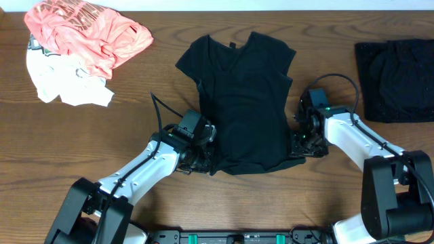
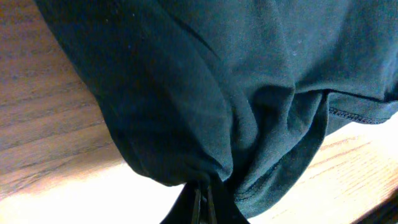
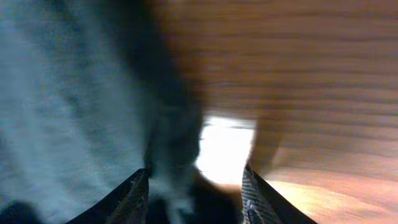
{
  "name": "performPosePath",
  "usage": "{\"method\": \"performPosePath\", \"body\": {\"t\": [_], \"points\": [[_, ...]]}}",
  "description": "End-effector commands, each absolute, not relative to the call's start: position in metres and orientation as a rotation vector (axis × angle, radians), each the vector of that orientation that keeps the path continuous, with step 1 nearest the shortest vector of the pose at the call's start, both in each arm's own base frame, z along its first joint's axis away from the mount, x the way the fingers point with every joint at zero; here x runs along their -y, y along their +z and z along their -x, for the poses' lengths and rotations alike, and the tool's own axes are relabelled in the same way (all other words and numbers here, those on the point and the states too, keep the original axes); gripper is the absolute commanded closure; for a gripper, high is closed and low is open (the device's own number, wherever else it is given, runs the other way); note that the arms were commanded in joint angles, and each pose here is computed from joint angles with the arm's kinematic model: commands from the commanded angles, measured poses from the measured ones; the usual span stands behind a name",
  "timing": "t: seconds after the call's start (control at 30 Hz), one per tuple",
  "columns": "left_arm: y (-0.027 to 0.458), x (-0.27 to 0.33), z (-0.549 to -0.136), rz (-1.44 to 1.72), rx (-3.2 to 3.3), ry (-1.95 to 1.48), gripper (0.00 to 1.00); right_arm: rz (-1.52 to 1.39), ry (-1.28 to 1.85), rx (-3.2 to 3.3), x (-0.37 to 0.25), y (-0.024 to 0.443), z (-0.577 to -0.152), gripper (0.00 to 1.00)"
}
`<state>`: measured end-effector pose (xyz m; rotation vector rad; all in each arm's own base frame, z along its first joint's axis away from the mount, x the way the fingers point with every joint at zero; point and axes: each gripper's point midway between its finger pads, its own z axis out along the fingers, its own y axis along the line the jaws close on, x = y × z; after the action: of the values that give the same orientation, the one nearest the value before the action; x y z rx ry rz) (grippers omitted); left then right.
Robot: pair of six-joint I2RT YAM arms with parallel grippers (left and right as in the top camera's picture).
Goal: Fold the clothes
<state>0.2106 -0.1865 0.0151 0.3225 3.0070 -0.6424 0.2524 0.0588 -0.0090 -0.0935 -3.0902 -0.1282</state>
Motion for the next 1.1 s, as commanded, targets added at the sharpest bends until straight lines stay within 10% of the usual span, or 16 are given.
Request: {"method": "performPosePath", "body": {"t": [0.0, 0.47, 0.77, 1.07], "points": [[0.010, 0.184, -0.208, -0.316, -3.023, -0.618, 0.94, 0.148, 0.142, 2.946, -0.022, -0.041, -0.212, 0.54], [0.010, 0.184, -0.208, -0.317, -3.024, -0.619, 0.94, 0.143, -0.007, 2.895, -0.039, -0.046, -0.194, 0.98], [0.030, 0.185, -0.227, -0.288, -2.958, -0.641, 0.94, 0.123, -0.071, 2.972, -0.048, -0.027, -0.221, 0.99], [0.124, 0.164, -0.273, -0.190, -2.694, -0.584, 0.94, -0.008, -0.170, 3.257, -0.057, 0.084, -0.280, 0.99]]}}
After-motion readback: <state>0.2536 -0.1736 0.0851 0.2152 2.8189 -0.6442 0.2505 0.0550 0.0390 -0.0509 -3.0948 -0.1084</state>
